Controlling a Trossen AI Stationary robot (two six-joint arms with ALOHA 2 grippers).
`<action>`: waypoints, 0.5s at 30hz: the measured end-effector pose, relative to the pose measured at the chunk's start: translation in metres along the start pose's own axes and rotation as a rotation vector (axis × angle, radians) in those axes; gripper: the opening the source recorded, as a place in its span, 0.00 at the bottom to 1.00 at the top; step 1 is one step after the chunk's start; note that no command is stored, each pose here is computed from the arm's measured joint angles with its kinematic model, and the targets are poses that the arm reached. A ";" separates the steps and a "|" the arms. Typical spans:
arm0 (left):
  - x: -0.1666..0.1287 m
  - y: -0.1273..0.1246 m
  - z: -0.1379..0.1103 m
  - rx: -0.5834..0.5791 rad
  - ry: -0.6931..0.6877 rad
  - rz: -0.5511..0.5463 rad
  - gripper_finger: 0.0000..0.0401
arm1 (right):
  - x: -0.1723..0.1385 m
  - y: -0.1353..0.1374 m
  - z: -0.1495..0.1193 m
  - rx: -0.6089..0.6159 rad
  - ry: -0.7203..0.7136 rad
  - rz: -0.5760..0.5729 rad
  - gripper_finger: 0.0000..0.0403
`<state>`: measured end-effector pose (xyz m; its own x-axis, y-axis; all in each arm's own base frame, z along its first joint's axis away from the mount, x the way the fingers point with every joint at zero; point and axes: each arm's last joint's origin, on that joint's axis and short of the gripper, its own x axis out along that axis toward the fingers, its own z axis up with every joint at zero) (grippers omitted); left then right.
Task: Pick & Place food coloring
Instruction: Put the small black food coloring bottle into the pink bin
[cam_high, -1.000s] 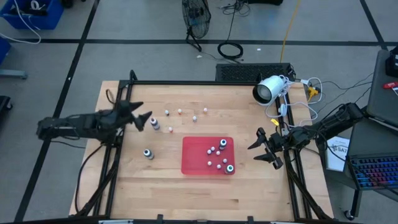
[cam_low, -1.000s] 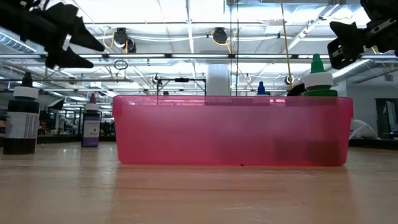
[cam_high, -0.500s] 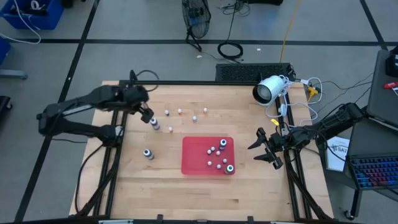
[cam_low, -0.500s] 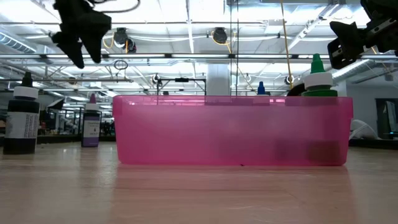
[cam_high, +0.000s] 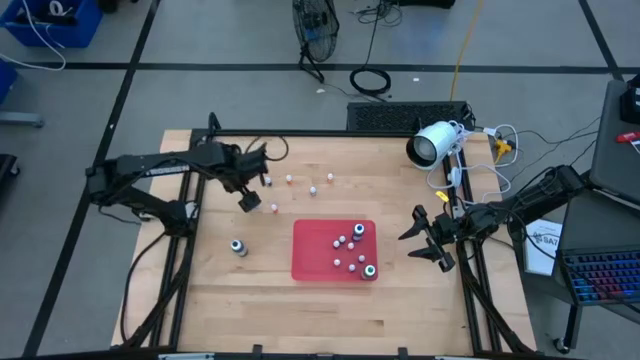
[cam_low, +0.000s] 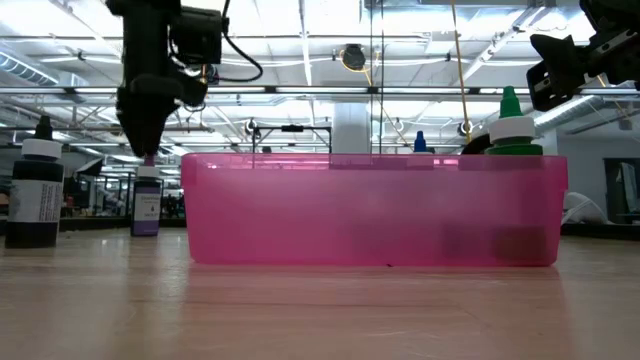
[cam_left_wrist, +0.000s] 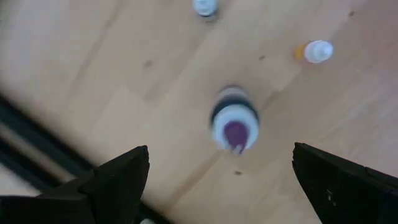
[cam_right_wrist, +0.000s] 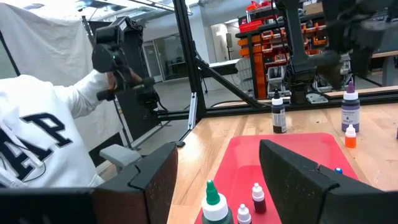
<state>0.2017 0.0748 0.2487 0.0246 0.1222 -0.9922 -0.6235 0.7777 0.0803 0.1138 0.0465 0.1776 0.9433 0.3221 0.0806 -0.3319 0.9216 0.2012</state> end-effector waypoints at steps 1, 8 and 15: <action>0.005 -0.002 0.001 0.005 0.006 -0.023 0.98 | 0.000 0.000 0.000 0.000 0.000 0.000 0.53; 0.029 -0.005 0.001 0.011 0.006 -0.056 0.98 | 0.000 0.000 0.000 0.000 0.000 0.000 0.54; 0.038 -0.006 -0.001 0.003 0.001 -0.057 0.98 | 0.000 0.000 0.000 0.000 0.000 0.001 0.53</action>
<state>0.2052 0.0744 0.2104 0.0593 0.0771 -0.9953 -0.6185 0.7854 0.0240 0.1137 0.0465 0.1776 0.9431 0.3227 0.0806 -0.3324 0.9214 0.2012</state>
